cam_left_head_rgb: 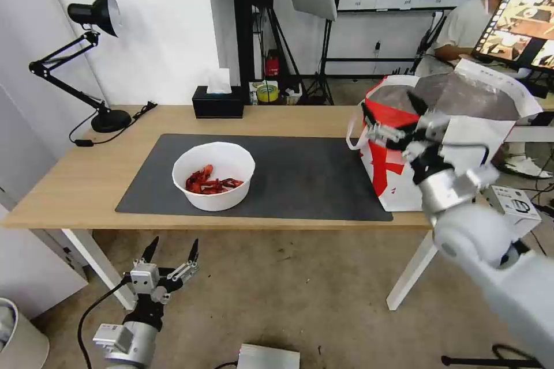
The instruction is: Pick up the trash from the table and place it into the takeout bag.
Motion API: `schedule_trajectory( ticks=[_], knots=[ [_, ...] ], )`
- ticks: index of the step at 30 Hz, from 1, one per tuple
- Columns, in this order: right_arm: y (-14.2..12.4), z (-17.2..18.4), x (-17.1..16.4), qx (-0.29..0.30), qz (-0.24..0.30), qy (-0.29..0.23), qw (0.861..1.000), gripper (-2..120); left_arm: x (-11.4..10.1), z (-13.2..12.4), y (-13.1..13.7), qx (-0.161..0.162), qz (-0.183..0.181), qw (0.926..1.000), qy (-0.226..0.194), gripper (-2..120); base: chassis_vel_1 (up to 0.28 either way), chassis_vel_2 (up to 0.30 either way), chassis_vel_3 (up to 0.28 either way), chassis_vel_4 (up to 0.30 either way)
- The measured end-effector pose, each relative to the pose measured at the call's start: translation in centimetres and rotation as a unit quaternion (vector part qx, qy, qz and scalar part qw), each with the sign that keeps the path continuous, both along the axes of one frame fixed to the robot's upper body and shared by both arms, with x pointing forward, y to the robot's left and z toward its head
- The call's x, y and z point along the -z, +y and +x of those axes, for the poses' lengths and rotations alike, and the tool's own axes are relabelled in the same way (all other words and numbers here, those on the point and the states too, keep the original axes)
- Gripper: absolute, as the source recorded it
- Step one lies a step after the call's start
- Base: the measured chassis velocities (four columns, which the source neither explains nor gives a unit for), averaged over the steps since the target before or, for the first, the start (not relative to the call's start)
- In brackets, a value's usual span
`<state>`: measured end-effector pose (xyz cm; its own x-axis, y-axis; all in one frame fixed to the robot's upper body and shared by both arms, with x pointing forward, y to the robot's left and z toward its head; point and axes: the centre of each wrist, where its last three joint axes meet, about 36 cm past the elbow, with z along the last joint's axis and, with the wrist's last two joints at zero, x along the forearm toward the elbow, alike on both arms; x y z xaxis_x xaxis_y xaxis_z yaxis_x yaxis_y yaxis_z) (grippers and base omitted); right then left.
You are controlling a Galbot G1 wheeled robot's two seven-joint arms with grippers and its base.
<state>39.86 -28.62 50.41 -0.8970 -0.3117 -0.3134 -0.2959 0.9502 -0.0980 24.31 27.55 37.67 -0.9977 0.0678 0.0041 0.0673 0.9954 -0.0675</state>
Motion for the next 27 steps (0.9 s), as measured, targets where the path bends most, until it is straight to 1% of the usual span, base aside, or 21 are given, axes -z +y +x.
schedule_trajectory(
  ticks=[2,3,6,7,10,11,14,18,20,23,27],
  knots=[
    [0.2,-1.8,1.7,0.011,0.002,0.012,1.000,100,-0.2,0.2,-0.1,-0.005,-0.002,1.0000,0.000,100,0.000,0.000,0.000,0.000],
    [0.2,-1.8,1.7,0.011,0.002,0.012,1.000,100,-0.2,0.2,-0.1,-0.005,-0.002,1.0000,0.000,100,0.000,0.000,0.000,0.000],
    [0.3,-4.5,4.0,0.038,0.006,0.027,0.999,100,-0.4,0.4,-0.1,-0.007,-0.002,1.0000,-0.003,100,0.000,0.000,0.000,0.000],
    [0.3,-4.5,4.0,0.038,0.006,0.027,0.999,100,-0.4,0.4,-0.1,-0.007,-0.002,1.0000,-0.003,100,0.000,0.000,0.000,0.000],
    [1.2,-7.4,6.2,0.065,0.014,0.055,0.996,100,-0.6,0.6,0.0,-0.006,0.000,1.0000,-0.005,100,0.000,0.000,0.000,0.000],
    [1.2,-7.4,6.2,0.065,0.014,0.055,0.996,100,-0.6,0.6,0.0,-0.006,0.000,1.0000,-0.005,100,0.000,0.000,0.000,0.000],
    [2.1,-9.7,7.9,0.091,0.017,0.082,0.992,100,-0.8,0.7,0.0,-0.002,0.001,1.0000,-0.005,100,0.000,0.000,0.000,0.000],
    [2.3,-10.5,8.5,0.104,0.019,0.091,0.990,100,-0.9,0.8,0.0,0.000,0.002,1.0000,-0.005,100,0.000,0.000,0.000,0.000],
    [2.7,-11.7,9.3,0.124,0.016,0.102,0.987,100,-1.1,0.8,-0.1,0.004,0.002,1.0000,-0.004,100,0.000,0.000,0.000,0.000],
    [3.2,-12.6,9.8,0.135,0.017,0.111,0.985,100,-1.2,0.9,-0.1,0.007,0.004,1.0000,-0.004,100,0.000,0.000,0.000,0.000],
    [4.0,-13.9,10.0,0.147,0.023,0.125,0.981,100,-1.4,1.0,-0.1,0.015,0.008,0.9999,-0.003,100,0.000,0.000,0.000,0.000]
  ],
)
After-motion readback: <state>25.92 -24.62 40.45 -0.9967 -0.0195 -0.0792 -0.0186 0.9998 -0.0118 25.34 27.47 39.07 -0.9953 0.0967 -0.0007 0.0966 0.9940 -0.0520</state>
